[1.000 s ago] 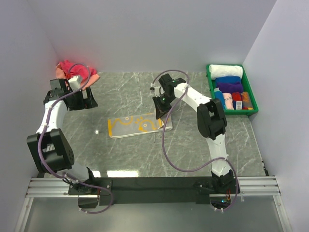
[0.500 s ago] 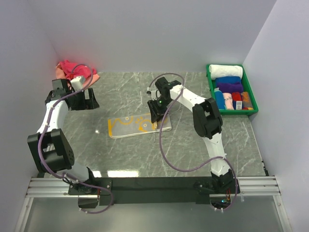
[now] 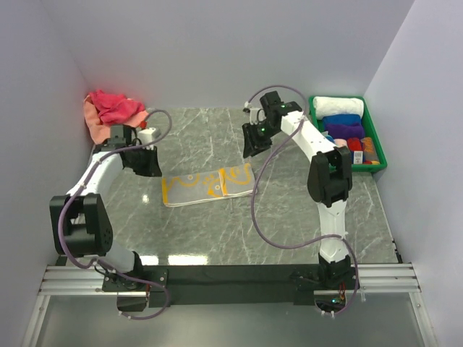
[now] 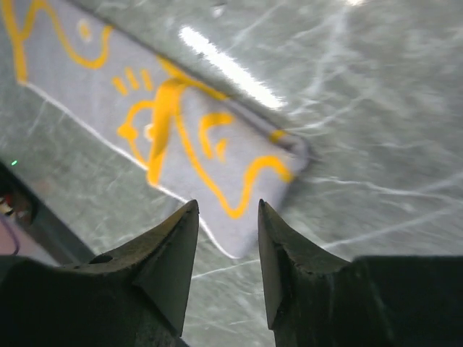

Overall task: Roll the towels
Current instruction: Fold the towel

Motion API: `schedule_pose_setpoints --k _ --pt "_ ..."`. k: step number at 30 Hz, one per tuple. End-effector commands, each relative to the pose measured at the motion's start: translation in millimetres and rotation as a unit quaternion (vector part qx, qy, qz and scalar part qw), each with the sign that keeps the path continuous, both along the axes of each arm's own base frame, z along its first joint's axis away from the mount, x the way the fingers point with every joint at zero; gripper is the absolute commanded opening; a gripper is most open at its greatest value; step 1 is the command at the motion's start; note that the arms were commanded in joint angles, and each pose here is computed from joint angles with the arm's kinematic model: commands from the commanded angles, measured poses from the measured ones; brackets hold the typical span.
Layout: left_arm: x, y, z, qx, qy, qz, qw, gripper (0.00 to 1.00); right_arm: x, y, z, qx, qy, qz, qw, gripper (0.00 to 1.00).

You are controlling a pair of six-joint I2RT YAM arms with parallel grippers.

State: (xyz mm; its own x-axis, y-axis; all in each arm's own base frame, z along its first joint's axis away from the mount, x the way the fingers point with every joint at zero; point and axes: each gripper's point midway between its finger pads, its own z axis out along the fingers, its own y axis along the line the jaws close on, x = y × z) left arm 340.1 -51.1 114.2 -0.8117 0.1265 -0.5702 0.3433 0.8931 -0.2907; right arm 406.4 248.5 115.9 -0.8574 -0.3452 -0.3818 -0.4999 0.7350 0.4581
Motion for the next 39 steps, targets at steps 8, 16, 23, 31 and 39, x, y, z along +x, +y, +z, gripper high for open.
schedule_pose_setpoints --k 8,16,23,31,39 --pt "-29 -22 -65 0.032 0.116 -0.028 0.992 0.00 13 -8 -58 -0.074 0.000 0.006 0.997 0.40" --pt "8 -11 -84 0.068 0.115 -0.017 0.991 0.00 -27 -19 -86 -0.095 0.039 0.024 0.994 0.37" --pt "81 -23 -95 0.073 0.082 -0.046 0.993 0.00 -97 -6 -85 -0.036 0.102 0.047 0.993 0.37" --pt "155 -80 -64 0.021 0.018 -0.080 0.996 0.17 -177 60 -46 0.080 0.143 0.176 0.971 0.52" --pt "120 -59 2 0.031 -0.069 0.004 0.997 0.29 -139 31 -23 0.082 0.093 0.123 0.985 0.54"
